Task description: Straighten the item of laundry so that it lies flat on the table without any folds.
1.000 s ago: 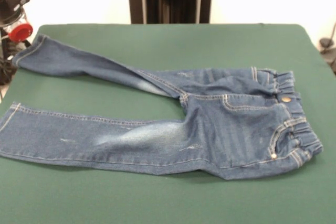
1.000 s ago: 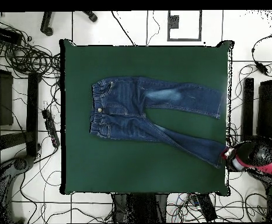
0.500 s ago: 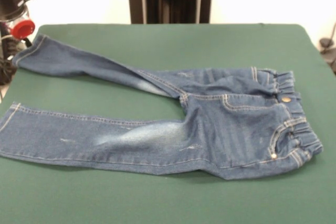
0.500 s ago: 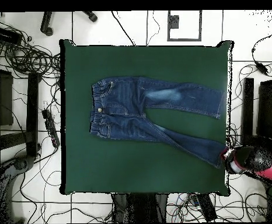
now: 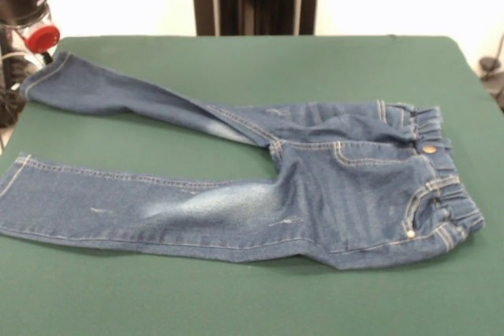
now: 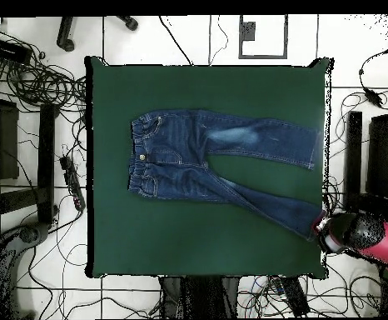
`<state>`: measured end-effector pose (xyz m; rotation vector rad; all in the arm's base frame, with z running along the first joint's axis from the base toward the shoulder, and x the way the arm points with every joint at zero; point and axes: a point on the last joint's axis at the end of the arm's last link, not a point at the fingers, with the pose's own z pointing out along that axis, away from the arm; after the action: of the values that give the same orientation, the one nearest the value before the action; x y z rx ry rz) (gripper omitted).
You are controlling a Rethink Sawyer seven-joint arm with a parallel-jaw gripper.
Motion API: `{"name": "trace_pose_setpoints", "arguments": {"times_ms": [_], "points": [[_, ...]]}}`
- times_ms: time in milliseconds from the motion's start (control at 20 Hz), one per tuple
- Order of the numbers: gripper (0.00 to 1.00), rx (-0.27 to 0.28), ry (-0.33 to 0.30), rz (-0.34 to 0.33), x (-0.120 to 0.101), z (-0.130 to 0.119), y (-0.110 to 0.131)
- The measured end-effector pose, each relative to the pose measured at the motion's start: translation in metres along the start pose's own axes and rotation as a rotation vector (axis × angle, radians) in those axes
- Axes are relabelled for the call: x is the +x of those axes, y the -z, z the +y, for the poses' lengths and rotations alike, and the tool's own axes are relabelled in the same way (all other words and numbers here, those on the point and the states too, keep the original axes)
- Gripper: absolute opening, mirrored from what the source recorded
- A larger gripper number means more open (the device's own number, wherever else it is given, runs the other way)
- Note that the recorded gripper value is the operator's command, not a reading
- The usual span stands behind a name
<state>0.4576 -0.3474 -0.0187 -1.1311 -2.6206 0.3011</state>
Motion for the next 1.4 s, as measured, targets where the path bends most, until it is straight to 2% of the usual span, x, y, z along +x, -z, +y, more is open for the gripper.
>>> {"name": "trace_pose_setpoints", "arguments": {"times_ms": [750,1400], "points": [[1.0,0.021,-0.024,-0.02,0.0,-0.02,0.017],[1.0,-0.017,-0.039,-0.077,-0.001,-0.019,0.02]]}}
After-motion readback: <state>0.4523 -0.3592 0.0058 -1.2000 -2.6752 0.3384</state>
